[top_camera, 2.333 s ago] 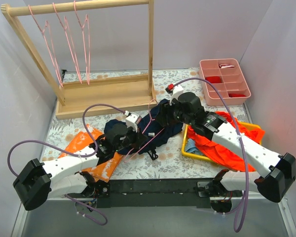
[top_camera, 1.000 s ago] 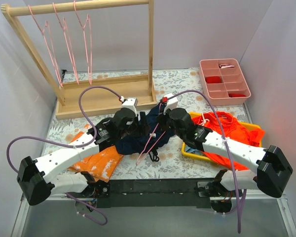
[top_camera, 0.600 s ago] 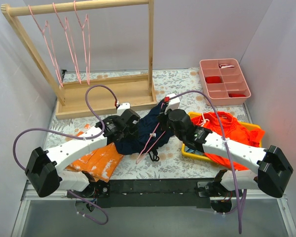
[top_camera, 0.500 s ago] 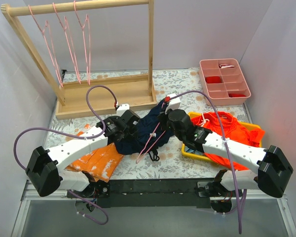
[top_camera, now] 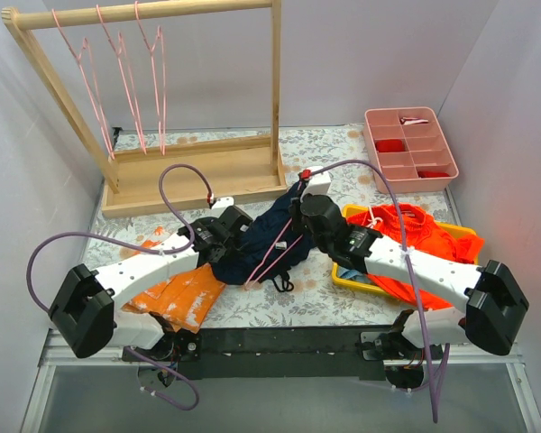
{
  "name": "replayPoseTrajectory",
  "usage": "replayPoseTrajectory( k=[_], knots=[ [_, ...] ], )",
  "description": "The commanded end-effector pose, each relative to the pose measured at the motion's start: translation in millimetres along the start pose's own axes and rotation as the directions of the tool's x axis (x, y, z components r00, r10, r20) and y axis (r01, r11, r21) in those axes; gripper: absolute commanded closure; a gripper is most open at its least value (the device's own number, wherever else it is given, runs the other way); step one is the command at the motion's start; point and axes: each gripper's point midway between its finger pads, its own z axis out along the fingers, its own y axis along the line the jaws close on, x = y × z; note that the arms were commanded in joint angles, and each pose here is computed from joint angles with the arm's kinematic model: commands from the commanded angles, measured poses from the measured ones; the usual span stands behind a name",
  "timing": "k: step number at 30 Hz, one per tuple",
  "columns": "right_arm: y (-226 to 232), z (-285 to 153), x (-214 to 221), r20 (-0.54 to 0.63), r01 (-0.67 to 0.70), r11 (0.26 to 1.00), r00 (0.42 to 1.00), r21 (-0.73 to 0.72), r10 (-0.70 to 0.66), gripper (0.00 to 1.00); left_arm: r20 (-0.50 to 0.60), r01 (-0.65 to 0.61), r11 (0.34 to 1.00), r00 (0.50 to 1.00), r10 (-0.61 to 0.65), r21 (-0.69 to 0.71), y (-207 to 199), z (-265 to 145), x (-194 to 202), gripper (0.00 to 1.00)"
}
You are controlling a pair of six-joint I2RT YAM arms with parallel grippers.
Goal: Place the shorts on the hanger
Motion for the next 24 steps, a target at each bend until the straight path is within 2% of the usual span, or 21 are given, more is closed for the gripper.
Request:
replayPoseTrajectory(
  k=[1, 12, 19, 24],
  knots=[
    [3, 6, -30, 0.06, -0.059, 0.996, 0.997, 0.069, 0.055, 0.99, 0.021, 0.048, 0.997, 0.999, -0.05, 0.06, 2, -13, 0, 1.0],
    [-5, 26, -47, 0.095, -0.083, 0.97, 0.994, 0.23, 0.062, 0.99, 0.036, 0.14, 0.974, 0.988, -0.148, 0.179, 14, -58, 6, 1.0],
    [-10, 39, -59, 0.095, -0.103, 0.927, 0.993, 0.36, 0.073, 0.99, 0.04, 0.135, 0.954, 0.988, -0.151, 0.268, 5, -82, -1, 1.0],
    [-8, 47, -71, 0.132, -0.14, 0.904, 0.987, 0.403, 0.094, 0.99, 0.045, 0.109, 0.956, 0.991, -0.126, 0.272, 7, -100, -9, 1.0]
  ],
)
